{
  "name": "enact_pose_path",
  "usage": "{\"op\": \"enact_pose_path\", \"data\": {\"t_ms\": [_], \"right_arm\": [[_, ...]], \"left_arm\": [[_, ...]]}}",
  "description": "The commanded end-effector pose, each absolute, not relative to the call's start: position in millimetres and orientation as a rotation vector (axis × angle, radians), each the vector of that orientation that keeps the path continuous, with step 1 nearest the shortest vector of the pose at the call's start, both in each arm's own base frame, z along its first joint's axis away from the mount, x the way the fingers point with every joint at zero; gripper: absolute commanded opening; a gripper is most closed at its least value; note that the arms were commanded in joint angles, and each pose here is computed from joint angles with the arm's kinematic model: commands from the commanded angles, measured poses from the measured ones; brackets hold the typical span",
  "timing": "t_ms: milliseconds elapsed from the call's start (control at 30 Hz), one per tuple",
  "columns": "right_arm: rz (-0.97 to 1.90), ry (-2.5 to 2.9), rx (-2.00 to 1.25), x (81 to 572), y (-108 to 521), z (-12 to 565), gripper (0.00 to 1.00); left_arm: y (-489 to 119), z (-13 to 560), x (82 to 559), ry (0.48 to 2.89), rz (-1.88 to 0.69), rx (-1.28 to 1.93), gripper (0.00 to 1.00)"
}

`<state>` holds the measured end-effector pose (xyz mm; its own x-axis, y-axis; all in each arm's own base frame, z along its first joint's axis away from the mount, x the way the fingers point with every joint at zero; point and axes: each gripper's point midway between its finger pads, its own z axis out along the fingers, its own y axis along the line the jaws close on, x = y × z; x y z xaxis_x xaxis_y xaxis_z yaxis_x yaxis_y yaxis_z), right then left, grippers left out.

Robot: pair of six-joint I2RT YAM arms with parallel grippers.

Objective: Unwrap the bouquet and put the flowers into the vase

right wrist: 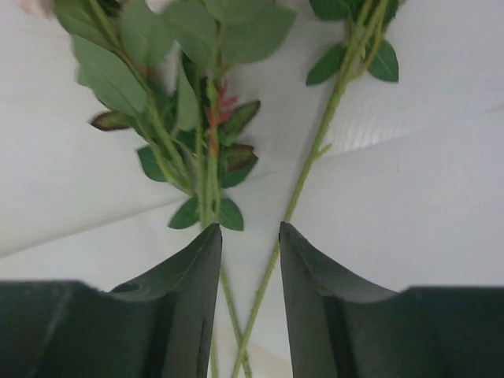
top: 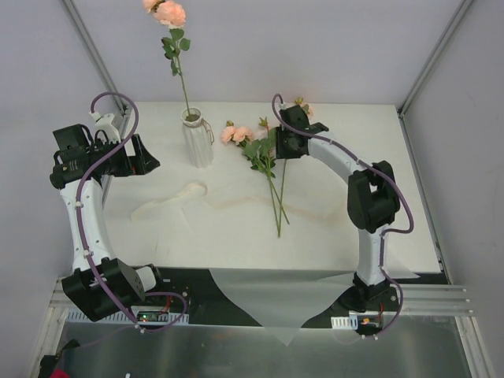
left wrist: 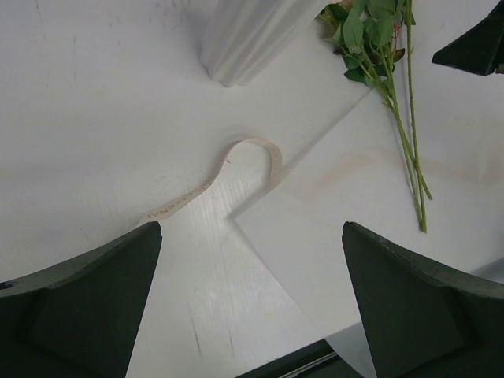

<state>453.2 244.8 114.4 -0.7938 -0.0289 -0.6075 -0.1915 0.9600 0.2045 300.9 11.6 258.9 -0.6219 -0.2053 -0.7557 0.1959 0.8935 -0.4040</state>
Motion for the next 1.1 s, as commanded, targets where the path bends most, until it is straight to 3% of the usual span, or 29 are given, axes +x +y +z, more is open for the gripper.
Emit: {"op": "enact_pose_path", "data": {"t_ms": [0, 167, 633, 1067], "right_arm": [[-0.003, 2.527, -0.106, 450, 202, 104, 0.43], [-0.087, 2.569, -0.091, 454, 195, 83, 0.50], [-0.009, 2.570, -0.064, 475, 216, 44, 0.49], [0.014, 2.470, -0.016, 466, 217, 81, 0.56]], "left_arm": [[9, 266, 300, 2.133, -0.570, 0.034, 0.99], [7, 270, 297, 2.111, -0.566, 0.072, 0.99], [-2, 270, 292, 2.091, -0.609, 0.123, 0.99], [-1, 257, 294, 2.118, -0.624, 0.117, 0.99]]}}
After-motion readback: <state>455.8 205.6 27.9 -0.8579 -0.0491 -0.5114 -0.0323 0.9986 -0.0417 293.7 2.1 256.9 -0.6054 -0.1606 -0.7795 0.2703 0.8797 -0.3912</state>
